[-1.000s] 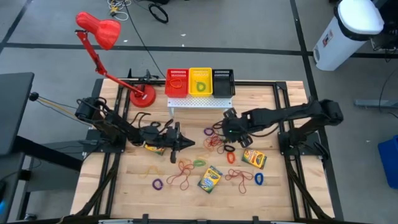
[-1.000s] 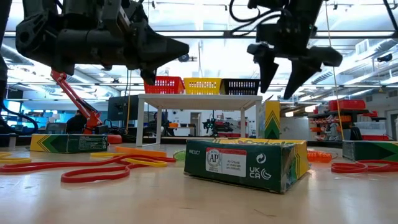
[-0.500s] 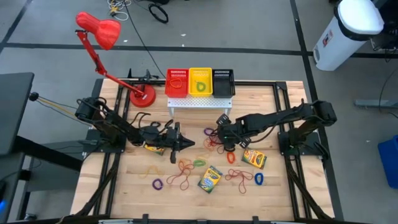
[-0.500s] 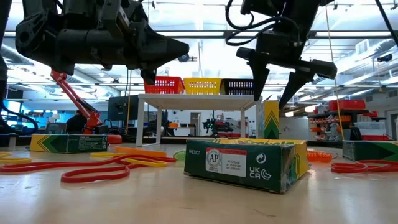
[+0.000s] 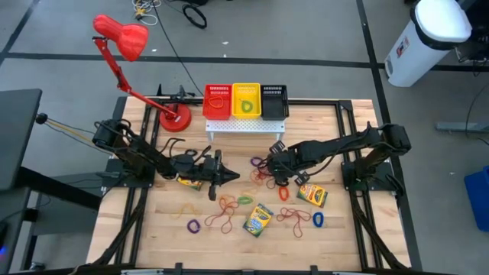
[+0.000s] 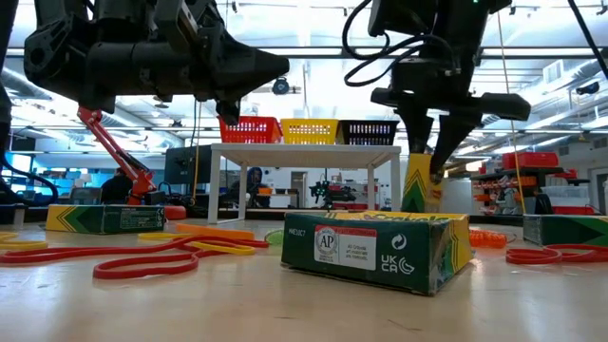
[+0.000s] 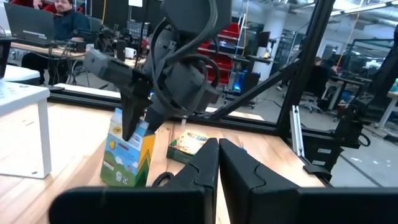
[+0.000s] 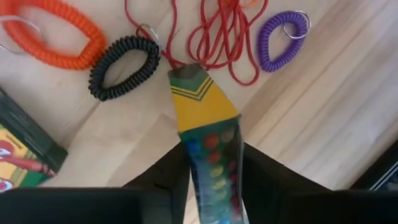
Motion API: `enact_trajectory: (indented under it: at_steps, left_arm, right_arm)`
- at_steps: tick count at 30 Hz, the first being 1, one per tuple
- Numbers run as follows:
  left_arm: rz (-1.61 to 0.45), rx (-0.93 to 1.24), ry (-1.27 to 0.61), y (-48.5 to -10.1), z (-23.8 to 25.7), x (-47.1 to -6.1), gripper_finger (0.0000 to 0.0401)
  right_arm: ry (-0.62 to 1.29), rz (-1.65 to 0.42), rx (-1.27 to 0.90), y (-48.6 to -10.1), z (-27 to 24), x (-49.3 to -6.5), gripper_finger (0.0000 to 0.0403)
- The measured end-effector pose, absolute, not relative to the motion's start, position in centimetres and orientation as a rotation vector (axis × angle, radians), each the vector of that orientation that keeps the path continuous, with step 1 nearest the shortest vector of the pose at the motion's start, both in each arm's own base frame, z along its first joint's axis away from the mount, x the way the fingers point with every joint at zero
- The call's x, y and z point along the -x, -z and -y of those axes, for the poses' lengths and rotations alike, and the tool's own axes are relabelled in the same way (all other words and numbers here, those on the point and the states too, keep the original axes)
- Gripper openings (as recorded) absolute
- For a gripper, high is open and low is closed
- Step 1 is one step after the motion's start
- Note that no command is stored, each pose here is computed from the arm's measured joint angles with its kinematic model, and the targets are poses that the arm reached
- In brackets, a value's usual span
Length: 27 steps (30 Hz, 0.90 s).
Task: Pick & Place Office Desk Supplies
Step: Put the yellow crayon box into the black bin on the shelf
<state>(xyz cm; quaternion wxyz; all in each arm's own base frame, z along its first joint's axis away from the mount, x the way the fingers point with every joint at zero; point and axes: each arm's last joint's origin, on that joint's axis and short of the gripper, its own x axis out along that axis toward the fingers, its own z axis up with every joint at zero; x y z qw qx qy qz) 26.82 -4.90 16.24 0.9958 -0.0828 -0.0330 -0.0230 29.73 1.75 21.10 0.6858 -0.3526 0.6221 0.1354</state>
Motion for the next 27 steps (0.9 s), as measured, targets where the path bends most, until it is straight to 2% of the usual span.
enact_trajectory:
  at_steps: [4, 14, 18, 23, 27]
  left_arm:
    - [0.066, 0.172, 0.046, -16.2, 4.9, -26.8, 0.0019]
    - [0.066, 0.18, 0.047, -16.2, 4.9, -26.8, 0.0019]
    - [0.066, 0.18, 0.048, -16.2, 4.9, -26.8, 0.0019]
    - [0.066, 0.179, 0.046, -16.2, 4.9, -26.8, 0.0019]
    - [0.061, 0.177, 0.046, -16.2, 4.9, -26.8, 0.0019]
  right_arm:
    - [-0.253, -1.387, 0.71, -21.7, -1.8, -29.9, 0.0106]
    - [-0.144, -1.451, 0.322, -24.2, 0.0, -29.8, 0.0108]
    - [-0.106, -1.451, 0.281, -27.2, 0.6, -30.0, 0.0108]
    - [-0.029, -1.349, 0.229, -31.9, 1.7, -30.5, 0.0108]
    - [-0.007, -1.377, 0.193, -31.9, 1.8, -30.2, 0.0108]
